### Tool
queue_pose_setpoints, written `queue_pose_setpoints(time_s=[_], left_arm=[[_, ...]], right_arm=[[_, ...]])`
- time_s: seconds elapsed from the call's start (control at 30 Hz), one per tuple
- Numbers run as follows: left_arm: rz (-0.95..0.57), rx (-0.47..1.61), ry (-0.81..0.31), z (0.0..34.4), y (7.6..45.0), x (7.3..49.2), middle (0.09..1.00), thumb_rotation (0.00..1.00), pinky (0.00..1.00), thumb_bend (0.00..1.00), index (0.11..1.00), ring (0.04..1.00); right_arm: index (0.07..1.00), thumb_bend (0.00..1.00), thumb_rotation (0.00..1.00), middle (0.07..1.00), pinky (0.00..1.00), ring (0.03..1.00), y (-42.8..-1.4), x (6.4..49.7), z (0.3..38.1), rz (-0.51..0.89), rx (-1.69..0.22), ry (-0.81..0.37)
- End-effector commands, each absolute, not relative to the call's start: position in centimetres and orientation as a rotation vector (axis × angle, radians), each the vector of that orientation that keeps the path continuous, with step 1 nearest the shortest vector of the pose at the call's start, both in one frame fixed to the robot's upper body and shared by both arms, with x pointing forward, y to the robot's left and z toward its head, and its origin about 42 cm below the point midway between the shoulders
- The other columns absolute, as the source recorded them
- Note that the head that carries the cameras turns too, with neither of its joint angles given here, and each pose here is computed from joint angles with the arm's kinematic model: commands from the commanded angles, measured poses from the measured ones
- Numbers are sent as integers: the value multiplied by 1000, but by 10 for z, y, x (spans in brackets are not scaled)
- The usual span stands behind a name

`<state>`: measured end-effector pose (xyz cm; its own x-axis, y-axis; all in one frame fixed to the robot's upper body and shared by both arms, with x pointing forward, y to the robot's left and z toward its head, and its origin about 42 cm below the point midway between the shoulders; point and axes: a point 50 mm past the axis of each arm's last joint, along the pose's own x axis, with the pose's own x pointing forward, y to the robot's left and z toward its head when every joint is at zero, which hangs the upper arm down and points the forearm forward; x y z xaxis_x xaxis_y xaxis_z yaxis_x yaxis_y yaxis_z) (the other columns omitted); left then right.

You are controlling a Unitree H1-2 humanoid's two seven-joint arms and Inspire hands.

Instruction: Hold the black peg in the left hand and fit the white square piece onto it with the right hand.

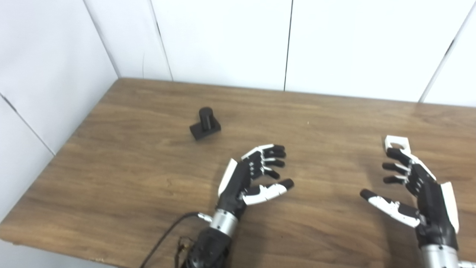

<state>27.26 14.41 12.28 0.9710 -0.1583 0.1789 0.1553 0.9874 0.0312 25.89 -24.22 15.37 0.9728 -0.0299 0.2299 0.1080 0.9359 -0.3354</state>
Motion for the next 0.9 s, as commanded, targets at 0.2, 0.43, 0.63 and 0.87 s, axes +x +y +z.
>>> queue_pose_setpoints(time_s=[0.2,0.43,0.63,0.87], left_arm=[[-134,17,-233,134,146,274,720,139,530,698,707,657],[-130,28,-247,138,149,274,717,134,546,691,704,664],[-95,92,-260,149,157,278,691,118,538,682,668,637],[-47,260,-306,162,174,286,668,101,508,670,641,611]], right_arm=[[733,676,21,750,548,676,-241,252,170,-69,-372,-283],[726,687,4,745,547,675,-242,250,173,-75,-381,-281],[718,683,0,739,544,668,-242,251,176,-76,-371,-278],[715,676,0,735,541,665,-242,252,177,-78,-376,-277]])
